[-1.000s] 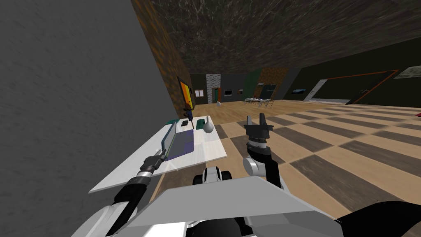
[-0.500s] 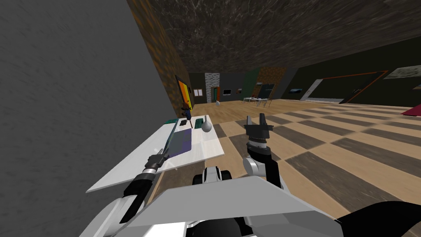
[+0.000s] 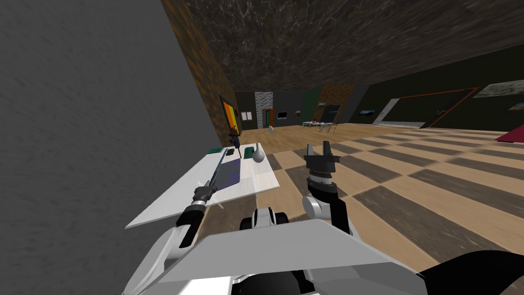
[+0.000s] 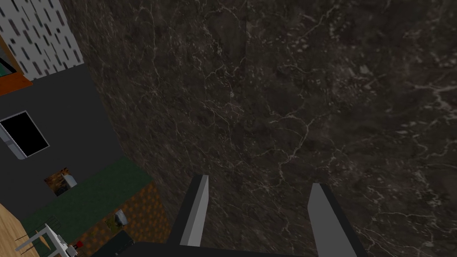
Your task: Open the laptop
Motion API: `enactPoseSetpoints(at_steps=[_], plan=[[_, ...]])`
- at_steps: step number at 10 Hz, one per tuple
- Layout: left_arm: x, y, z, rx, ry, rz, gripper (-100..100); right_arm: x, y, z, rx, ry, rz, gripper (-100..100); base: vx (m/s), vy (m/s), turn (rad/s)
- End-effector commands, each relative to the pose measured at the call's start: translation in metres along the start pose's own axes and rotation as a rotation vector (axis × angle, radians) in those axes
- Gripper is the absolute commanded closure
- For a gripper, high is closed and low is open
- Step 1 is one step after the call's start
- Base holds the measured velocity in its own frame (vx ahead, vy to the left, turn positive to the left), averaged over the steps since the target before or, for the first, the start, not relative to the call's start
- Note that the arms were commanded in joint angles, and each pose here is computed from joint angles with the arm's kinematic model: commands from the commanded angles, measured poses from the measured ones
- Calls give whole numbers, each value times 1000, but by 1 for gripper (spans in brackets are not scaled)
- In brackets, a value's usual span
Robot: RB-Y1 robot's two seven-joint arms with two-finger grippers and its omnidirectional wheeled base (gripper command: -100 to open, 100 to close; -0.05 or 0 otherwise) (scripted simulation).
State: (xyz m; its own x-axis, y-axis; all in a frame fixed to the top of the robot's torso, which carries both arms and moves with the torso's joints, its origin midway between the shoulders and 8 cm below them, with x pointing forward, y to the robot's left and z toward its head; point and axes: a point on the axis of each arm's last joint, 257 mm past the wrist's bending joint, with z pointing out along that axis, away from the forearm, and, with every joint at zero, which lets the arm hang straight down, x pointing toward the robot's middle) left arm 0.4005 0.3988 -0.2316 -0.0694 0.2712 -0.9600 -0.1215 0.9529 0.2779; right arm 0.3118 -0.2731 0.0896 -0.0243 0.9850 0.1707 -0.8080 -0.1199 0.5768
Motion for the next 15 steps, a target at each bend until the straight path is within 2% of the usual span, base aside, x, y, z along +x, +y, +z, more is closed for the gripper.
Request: enactPoseSetpoints(at_steps=[1,3,4,5,6,7,9,10,11,12,13,14,15], plan=[[17,-14,18,-26,34,56,100,0,0,0,0,0,0,0,-88,38,16],[22,-14,17,-25,43,72,100,0,0,0,0,0,0,0,-43,22,-13],[15,-29,34,-30,30,98,100,0,0,0,0,0,0,0,-58,29,42],[22,-30,33,-27,45,111,100,0,0,0,0,0,0,0,-64,35,-19],[16,-46,47,-29,36,139,100,0,0,0,0,0,0,0,-90,34,3],[25,-48,48,-23,53,149,100,0,0,0,0,0,0,0,-78,40,-21],[25,-48,48,-23,53,149,100,0,0,0,0,0,0,0,-20,5,-19],[19,-67,62,-19,48,184,100,0,0,0,0,0,0,0,-50,21,56],[24,-69,63,-15,56,189,100,0,0,0,0,0,0,0,-69,27,-20],[18,-88,75,-9,54,216,100,0,0,0,0,0,0,0,-90,45,7],[20,-91,78,-3,58,230,100,0,0,0,0,0,0,0,-74,47,-13],[14,-113,90,9,55,254,100,0,0,0,0,0,0,0,-88,59,19],[8,-98,98,-1,49,240,-100,0,0,0,0,0,0,0,-97,28,-114]])
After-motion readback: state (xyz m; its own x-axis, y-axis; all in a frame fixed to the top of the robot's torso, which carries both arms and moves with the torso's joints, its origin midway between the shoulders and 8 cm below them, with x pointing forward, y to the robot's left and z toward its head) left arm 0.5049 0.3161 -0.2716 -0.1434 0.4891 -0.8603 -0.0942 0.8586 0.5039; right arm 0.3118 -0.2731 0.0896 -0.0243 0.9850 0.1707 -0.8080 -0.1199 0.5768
